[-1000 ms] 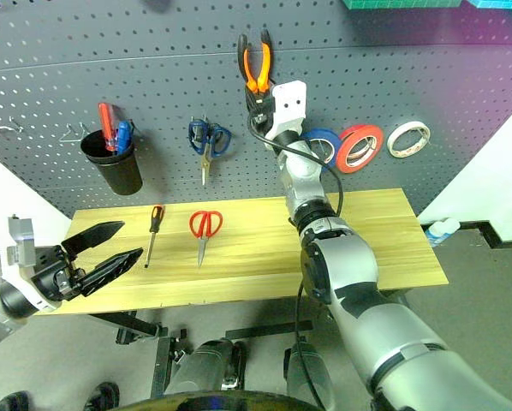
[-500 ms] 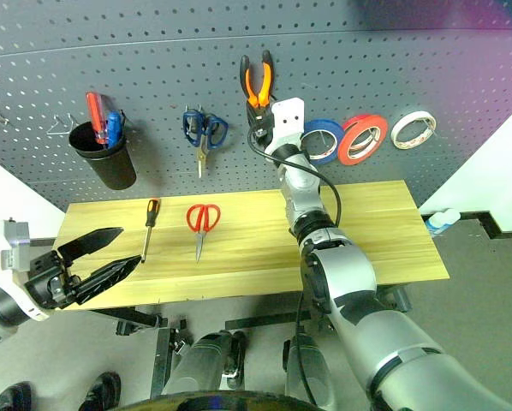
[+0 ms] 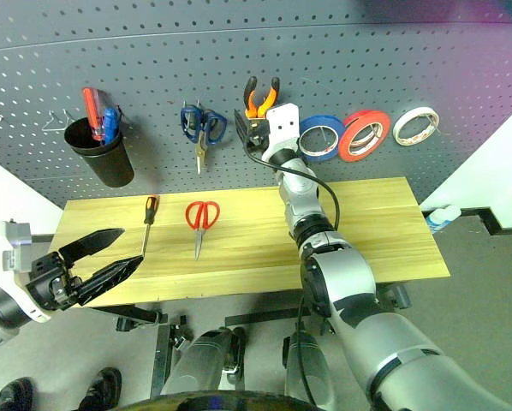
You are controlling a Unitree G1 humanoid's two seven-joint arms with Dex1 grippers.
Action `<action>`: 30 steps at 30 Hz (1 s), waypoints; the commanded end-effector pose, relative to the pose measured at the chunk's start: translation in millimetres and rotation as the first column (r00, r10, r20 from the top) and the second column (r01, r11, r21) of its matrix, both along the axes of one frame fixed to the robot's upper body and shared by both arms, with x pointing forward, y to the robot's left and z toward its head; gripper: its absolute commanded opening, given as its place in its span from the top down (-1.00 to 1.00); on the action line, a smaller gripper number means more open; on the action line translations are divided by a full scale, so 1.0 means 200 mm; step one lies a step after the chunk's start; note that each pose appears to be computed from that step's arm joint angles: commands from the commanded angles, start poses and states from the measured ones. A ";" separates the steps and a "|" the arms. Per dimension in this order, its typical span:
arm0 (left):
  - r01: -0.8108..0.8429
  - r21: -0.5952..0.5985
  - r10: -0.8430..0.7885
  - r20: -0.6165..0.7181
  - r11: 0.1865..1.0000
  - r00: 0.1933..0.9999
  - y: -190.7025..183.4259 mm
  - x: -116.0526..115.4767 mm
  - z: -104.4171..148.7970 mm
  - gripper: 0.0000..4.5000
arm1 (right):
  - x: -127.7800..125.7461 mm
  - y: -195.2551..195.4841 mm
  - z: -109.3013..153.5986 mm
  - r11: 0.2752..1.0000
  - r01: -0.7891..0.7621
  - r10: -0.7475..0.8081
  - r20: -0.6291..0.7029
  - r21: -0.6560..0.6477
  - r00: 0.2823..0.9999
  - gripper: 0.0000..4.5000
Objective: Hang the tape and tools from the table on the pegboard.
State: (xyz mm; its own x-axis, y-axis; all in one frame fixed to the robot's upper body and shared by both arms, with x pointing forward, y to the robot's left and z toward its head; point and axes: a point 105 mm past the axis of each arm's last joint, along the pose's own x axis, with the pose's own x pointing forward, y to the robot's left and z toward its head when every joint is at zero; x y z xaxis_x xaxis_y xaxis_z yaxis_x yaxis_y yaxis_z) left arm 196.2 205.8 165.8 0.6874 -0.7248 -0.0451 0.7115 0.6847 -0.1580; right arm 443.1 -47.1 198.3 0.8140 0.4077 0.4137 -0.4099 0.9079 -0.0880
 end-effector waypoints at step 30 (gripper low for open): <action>0.058 -0.019 -0.056 0.089 0.998 0.994 -0.04 0.14 0.01 -1.00 | -0.28 -0.16 0.39 0.995 -0.045 0.011 0.354 0.088 0.935 -0.98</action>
State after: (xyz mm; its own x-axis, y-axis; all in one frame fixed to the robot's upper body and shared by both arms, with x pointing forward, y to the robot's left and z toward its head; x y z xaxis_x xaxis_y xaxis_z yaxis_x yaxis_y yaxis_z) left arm 222.1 198.0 162.7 0.6510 -0.7590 0.0080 0.7522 0.6437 -0.1406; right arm 395.7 -73.7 260.5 0.6373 0.3770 0.6721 -0.3955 0.9086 -0.1345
